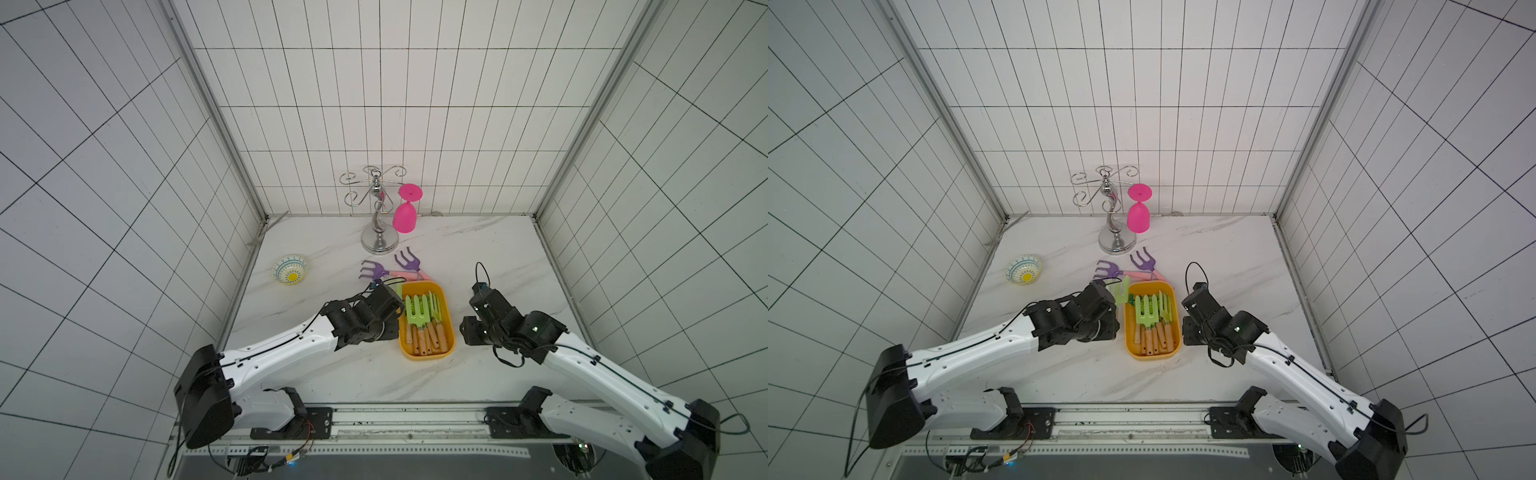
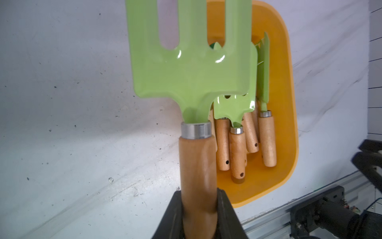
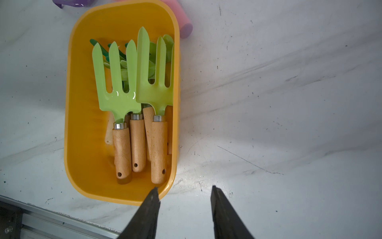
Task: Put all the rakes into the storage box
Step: Pick up the rake at the center of the board, then place the rake in the storage box.
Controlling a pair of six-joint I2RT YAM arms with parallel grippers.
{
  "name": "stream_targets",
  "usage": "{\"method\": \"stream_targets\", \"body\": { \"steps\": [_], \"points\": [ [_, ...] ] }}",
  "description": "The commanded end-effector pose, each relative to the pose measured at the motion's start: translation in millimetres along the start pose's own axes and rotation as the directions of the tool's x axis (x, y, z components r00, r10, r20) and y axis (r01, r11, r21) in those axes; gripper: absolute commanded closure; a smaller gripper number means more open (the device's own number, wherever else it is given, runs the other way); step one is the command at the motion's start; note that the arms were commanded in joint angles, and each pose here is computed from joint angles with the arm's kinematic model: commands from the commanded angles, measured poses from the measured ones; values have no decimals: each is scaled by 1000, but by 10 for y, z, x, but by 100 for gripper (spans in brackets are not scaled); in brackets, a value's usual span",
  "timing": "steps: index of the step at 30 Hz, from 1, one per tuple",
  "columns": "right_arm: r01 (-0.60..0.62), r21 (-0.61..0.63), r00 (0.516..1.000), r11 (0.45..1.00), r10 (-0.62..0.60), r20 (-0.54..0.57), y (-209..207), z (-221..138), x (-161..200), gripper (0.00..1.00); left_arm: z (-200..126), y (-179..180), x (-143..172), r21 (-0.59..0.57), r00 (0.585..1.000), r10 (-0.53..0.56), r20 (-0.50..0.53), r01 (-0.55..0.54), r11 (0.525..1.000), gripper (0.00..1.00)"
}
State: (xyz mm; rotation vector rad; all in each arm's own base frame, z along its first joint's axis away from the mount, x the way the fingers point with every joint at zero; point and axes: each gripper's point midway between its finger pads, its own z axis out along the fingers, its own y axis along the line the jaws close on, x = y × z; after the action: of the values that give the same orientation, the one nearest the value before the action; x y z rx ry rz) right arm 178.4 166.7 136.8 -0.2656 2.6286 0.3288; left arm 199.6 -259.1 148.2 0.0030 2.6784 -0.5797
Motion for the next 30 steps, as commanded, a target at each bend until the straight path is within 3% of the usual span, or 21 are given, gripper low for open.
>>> {"method": "stream_targets", "body": {
  "steps": [1,6,10,15,19,30],
  "points": [
    [31,5,999,999,-31,-29,-73,13,161,55,-67,-196,-37,65,997,-27,74,22,998,93],
    [58,33,998,998,-58,-17,-156,-68,165,55,134,-681,41,256,998,-18,58,3,967,92],
    [70,38,997,997,-69,-31,-171,-88,191,55,320,-837,43,298,996,9,86,-35,954,92],
    [80,39,996,996,-78,-41,-161,-98,185,55,537,-843,15,327,992,-9,127,-33,945,92],
    [96,43,994,994,-94,-58,-148,-75,186,55,679,-807,110,335,994,-29,101,-7,942,92],
    [102,71,993,992,-97,-73,-179,0,194,55,845,-485,279,297,993,-74,96,43,954,92]
  ]
}}
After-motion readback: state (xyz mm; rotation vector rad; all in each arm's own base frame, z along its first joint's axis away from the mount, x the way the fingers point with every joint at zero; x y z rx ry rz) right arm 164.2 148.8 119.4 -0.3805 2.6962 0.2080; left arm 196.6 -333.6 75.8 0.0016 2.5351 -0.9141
